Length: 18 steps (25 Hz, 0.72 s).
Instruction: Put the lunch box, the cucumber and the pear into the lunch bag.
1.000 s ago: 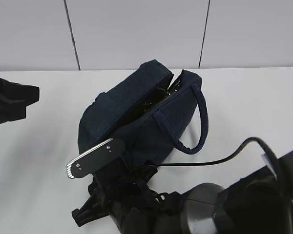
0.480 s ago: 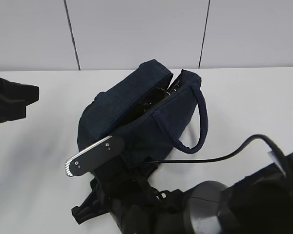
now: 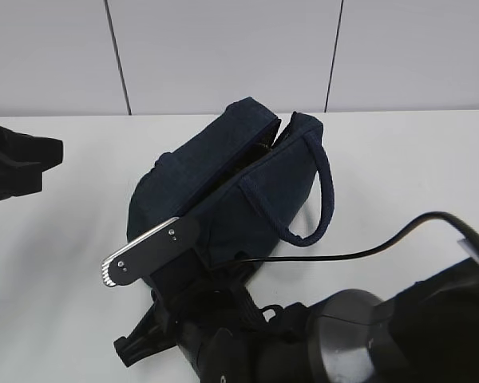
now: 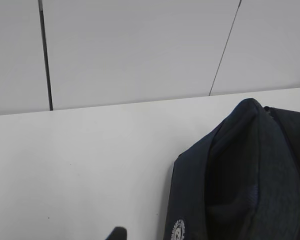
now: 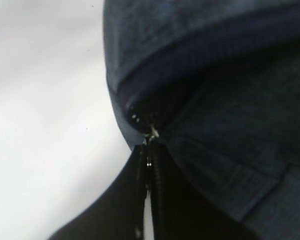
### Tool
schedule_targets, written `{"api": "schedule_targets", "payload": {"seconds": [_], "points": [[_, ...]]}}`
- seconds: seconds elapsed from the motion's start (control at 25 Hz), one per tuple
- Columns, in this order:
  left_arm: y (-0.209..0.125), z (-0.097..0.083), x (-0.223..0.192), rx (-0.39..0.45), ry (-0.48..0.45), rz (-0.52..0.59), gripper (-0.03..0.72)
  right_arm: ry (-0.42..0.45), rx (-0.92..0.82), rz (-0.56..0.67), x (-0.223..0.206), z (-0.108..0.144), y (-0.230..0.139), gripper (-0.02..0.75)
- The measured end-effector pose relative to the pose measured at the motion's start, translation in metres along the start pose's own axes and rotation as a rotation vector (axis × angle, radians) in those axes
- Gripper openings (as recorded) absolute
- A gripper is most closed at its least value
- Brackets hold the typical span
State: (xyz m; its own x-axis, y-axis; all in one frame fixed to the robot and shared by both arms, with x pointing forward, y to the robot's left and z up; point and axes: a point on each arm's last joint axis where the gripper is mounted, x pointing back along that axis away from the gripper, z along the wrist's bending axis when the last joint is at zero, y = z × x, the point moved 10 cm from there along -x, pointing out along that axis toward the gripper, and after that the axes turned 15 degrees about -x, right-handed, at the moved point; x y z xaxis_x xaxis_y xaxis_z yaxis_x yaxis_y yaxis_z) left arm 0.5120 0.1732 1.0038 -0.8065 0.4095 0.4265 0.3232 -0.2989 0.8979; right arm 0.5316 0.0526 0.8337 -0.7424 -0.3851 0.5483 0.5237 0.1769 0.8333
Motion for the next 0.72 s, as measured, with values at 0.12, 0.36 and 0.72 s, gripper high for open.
{"api": "schedule_targets", "payload": {"seconds": [0.12, 0.36, 0.72], "points": [[0.0, 0.0001, 0.0, 0.0, 0.0, 0.0, 0.24, 0.009, 0.002, 0.015, 0.0, 0.0017, -0.0029, 0.001], [0.0001, 0.0002, 0.0, 0.0, 0.001, -0.001, 0.24, 0.027, 0.002, 0.046, 0.0003, 0.0051, -0.0088, 0.183], [0.0001, 0.0002, 0.0, 0.0, 0.001, -0.001, 0.24, 0.025, 0.002, 0.048, 0.0003, 0.0049, -0.0092, 0.193]]}}
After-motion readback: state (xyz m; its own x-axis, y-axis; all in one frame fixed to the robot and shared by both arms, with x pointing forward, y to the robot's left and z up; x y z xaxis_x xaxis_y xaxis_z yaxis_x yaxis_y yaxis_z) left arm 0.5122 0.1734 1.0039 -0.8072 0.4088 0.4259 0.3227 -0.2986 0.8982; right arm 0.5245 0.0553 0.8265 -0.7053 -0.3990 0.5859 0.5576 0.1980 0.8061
